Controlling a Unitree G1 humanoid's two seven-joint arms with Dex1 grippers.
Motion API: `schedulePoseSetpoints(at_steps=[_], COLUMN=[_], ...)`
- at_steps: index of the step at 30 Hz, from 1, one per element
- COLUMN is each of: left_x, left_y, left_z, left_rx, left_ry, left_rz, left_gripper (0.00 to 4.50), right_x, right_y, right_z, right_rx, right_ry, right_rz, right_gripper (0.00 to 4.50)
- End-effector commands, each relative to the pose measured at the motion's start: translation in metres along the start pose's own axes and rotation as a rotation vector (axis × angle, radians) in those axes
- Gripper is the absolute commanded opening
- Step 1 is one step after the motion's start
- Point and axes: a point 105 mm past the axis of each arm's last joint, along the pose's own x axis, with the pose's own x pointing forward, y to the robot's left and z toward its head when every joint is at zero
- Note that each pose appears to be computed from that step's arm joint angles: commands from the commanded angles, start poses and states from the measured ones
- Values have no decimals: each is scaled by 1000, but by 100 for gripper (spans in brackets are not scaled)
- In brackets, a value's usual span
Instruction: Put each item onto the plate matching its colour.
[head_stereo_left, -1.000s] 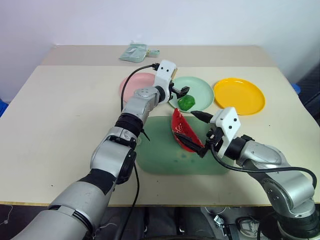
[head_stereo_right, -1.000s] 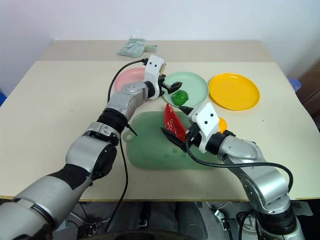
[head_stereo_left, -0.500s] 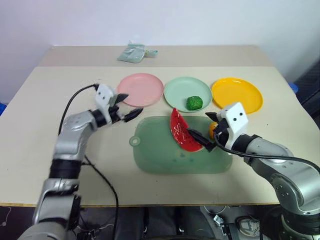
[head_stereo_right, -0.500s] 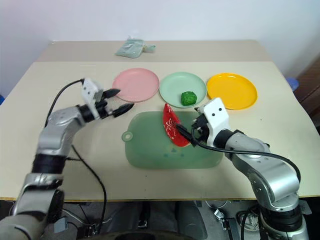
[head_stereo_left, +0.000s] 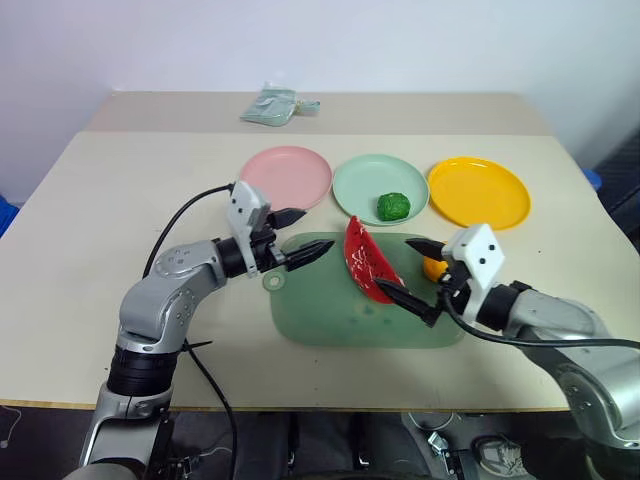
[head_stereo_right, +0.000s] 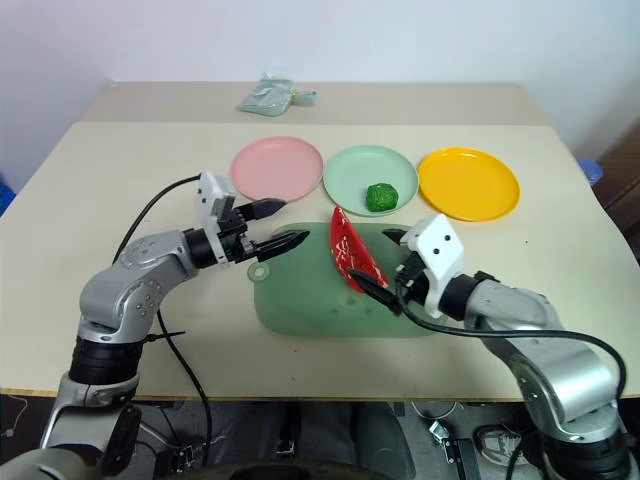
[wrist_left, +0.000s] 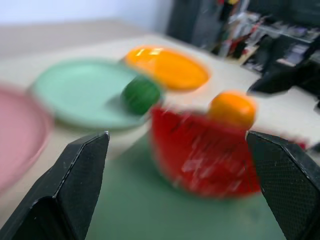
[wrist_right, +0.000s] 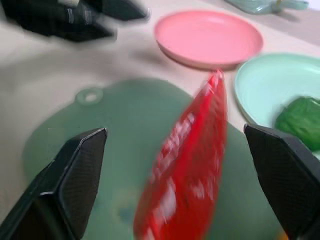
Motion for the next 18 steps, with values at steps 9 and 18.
schedulePoseSetpoints(at_steps=[9, 18], left_x=[-6, 18], left_y=[15, -19], left_z=[6, 10], left_rx=[87, -14], left_ry=[6, 65], left_rz=[64, -67], left_gripper=[447, 447], right_x=[19, 9], right_y=[9, 7], right_z=[5, 12], right_rx=[-13, -24], right_ry=[-38, -81], right_rz=[-30, 18], right_gripper=[450, 450])
